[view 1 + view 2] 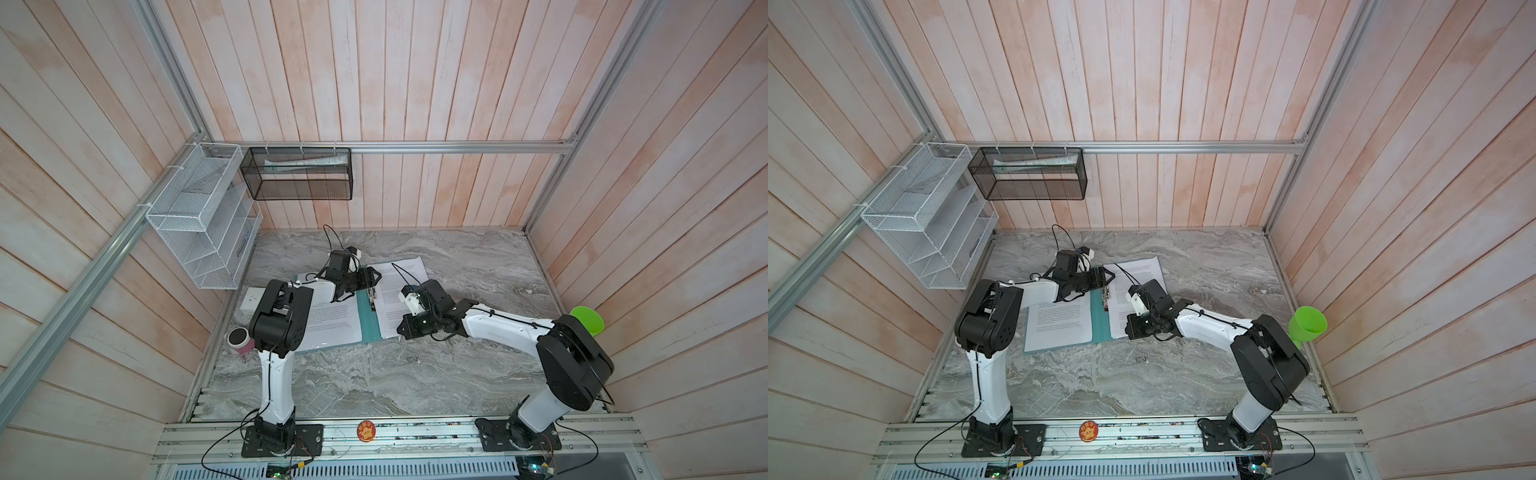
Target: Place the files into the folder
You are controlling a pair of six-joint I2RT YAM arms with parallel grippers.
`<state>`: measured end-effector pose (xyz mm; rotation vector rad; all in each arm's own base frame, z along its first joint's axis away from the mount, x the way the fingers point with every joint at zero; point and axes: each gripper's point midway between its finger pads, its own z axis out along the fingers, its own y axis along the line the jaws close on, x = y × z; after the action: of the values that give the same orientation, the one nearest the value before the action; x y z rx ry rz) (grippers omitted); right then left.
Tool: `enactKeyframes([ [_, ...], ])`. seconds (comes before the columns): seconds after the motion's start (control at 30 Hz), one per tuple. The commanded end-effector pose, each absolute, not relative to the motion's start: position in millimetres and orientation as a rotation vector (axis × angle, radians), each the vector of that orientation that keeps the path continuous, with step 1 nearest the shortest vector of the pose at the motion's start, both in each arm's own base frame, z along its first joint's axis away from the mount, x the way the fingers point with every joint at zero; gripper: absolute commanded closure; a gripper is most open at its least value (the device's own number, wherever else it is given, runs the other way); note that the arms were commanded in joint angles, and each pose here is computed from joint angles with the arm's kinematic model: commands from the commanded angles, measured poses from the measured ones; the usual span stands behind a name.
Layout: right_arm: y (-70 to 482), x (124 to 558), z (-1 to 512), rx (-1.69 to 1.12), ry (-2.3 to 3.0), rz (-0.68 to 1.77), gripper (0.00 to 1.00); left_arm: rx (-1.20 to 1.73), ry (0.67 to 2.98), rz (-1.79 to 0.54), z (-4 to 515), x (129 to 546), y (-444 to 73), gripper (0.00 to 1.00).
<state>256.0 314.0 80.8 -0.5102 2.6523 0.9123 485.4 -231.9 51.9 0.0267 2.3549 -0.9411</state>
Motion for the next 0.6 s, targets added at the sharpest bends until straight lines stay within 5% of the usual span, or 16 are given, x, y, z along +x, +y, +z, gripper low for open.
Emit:
enactKeyframes([
  [0.0, 311, 256, 81, -0.490, 2.652, 0.944, 1.00, 0.048, 2.335, -0.983, 52, 491, -237, 0.26],
  [0.57, 302, 266, 83, -0.445, 2.639, 0.968, 1.00, 0.059, 2.269, -1.074, 71, 486, -241, 0.32],
])
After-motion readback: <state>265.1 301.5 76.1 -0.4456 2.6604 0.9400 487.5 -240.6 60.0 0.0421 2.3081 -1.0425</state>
